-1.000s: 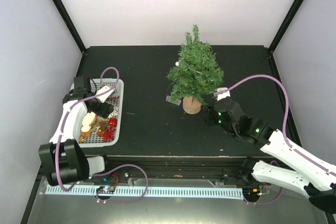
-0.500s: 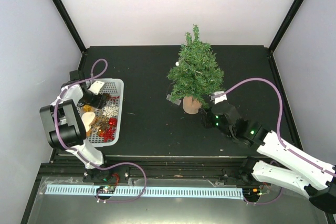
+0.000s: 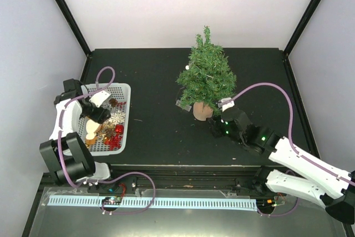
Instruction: Decorate the small christmas tree
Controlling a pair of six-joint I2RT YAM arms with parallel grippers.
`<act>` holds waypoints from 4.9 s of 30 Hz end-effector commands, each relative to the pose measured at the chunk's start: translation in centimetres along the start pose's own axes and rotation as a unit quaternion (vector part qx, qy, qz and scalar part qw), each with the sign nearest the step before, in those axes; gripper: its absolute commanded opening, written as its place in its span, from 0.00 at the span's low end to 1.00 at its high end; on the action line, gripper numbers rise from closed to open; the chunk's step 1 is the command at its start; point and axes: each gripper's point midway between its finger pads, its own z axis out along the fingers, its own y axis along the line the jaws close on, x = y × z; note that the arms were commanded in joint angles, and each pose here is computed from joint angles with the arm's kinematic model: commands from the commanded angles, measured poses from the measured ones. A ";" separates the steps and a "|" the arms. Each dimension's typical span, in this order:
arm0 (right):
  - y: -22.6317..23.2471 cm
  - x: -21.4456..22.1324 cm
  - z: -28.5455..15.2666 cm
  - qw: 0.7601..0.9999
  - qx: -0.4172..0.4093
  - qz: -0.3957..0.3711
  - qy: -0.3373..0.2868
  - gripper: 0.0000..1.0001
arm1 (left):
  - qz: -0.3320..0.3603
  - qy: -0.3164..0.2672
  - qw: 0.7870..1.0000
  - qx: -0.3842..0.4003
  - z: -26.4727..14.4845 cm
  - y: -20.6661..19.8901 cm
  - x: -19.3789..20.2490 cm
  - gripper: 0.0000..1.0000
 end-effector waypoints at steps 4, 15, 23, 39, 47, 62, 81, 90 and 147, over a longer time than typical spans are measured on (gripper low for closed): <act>1.8 0.5 -0.3 0.998 -0.035 -0.020 0.048 0.54 | 0.077 0.053 0.994 0.060 -0.7 -3.6 4.1 0.72; 3.2 1.4 1.3 0.993 -0.041 -0.024 0.107 0.54 | 0.076 0.022 0.979 0.187 0.8 -6.5 3.3 0.55; 2.8 1.3 1.2 0.994 -0.030 -0.012 0.104 0.54 | 0.056 0.024 0.968 0.242 2.7 -6.8 2.7 0.51; 2.7 0.8 1.2 0.995 -0.021 -0.005 0.099 0.54 | 0.030 0.061 0.958 0.278 4.7 -6.4 3.5 0.34; 2.5 0.6 1.0 0.995 -0.015 -0.002 0.095 0.54 | 0.024 0.071 0.954 0.291 5.0 -6.7 3.9 0.25; 1.1 -0.4 -0.6 0.998 0.008 0.002 0.063 0.54 | 0.052 0.002 0.974 0.218 -3.2 -4.2 -2.3 0.02; -3.3 -4.8 -5.6 0.994 0.097 0.025 -0.052 0.54 | 0.266 -0.216 0.921 0.183 -18.0 -20.7 -26.1 0.02; -4.3 -4.8 -6.0 0.991 0.118 0.025 -0.060 0.55 | 0.326 -0.214 0.896 0.211 -15.7 -27.1 -29.5 0.01; -4.7 -3.9 -7.2 0.992 0.098 0.054 -0.062 0.55 | 0.282 -0.240 0.922 0.116 -15.7 -25.2 -30.5 0.71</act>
